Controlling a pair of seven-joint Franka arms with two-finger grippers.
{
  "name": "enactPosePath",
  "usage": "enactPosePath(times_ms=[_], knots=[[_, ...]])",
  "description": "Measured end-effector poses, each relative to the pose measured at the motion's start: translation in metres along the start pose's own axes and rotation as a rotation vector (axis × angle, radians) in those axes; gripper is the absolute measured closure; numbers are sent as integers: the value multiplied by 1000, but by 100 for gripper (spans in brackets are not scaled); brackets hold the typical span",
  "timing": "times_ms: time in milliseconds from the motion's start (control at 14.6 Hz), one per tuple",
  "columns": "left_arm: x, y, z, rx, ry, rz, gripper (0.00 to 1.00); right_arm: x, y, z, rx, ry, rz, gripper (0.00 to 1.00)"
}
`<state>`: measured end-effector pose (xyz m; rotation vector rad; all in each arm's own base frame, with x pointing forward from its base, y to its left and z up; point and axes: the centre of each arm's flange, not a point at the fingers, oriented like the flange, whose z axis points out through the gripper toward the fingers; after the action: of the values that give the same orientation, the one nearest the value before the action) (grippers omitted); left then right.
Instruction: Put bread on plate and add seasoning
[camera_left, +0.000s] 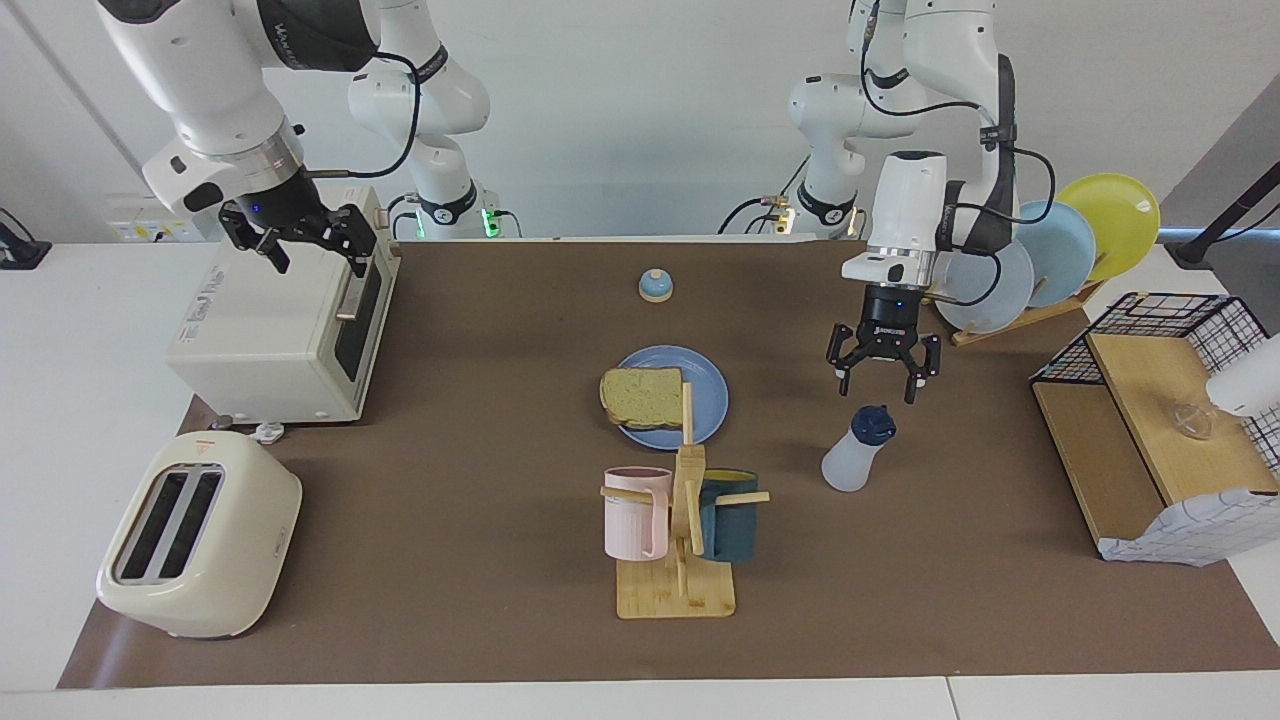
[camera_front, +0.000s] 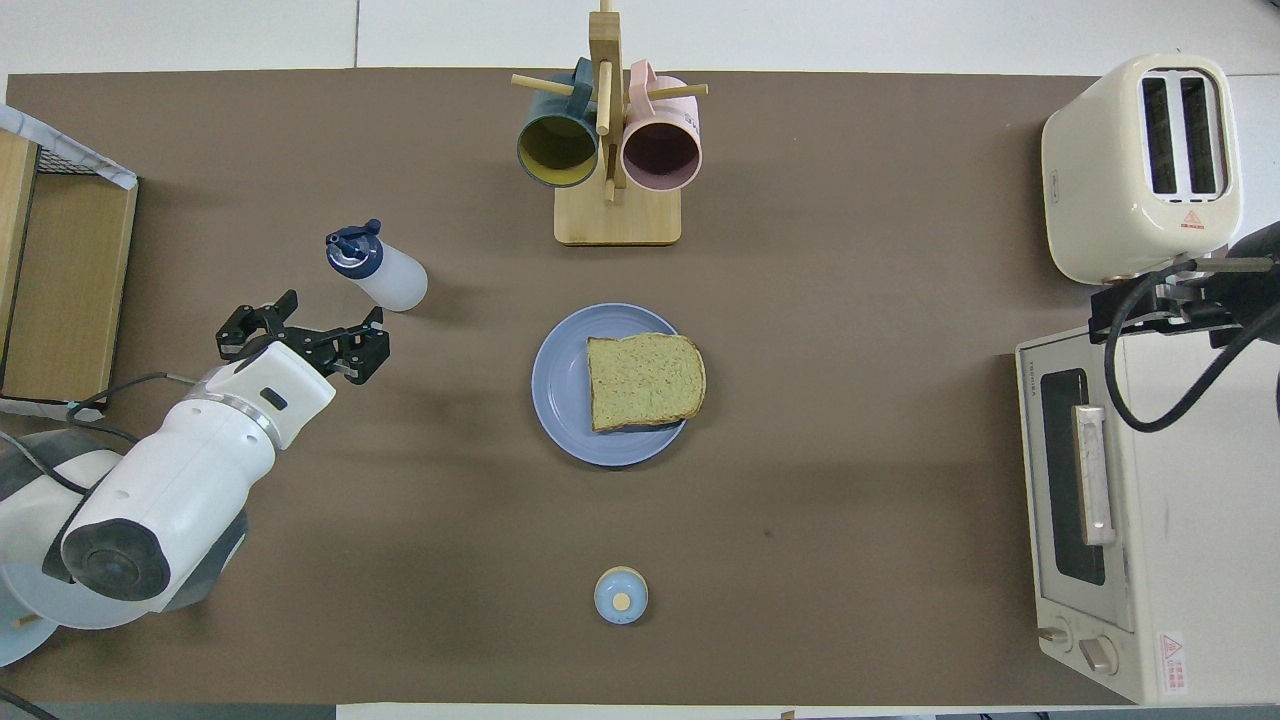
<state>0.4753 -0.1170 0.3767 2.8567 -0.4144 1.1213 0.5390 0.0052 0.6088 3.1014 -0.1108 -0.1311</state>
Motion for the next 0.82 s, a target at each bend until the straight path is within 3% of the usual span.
enactPosePath(times_ms=[481,824], knots=[[7,24,-12,39,-81,52,0,0,0,0,0,0,0,0],[39,75,-26,46,-155,55,0,0,0,0,0,0,0,0]])
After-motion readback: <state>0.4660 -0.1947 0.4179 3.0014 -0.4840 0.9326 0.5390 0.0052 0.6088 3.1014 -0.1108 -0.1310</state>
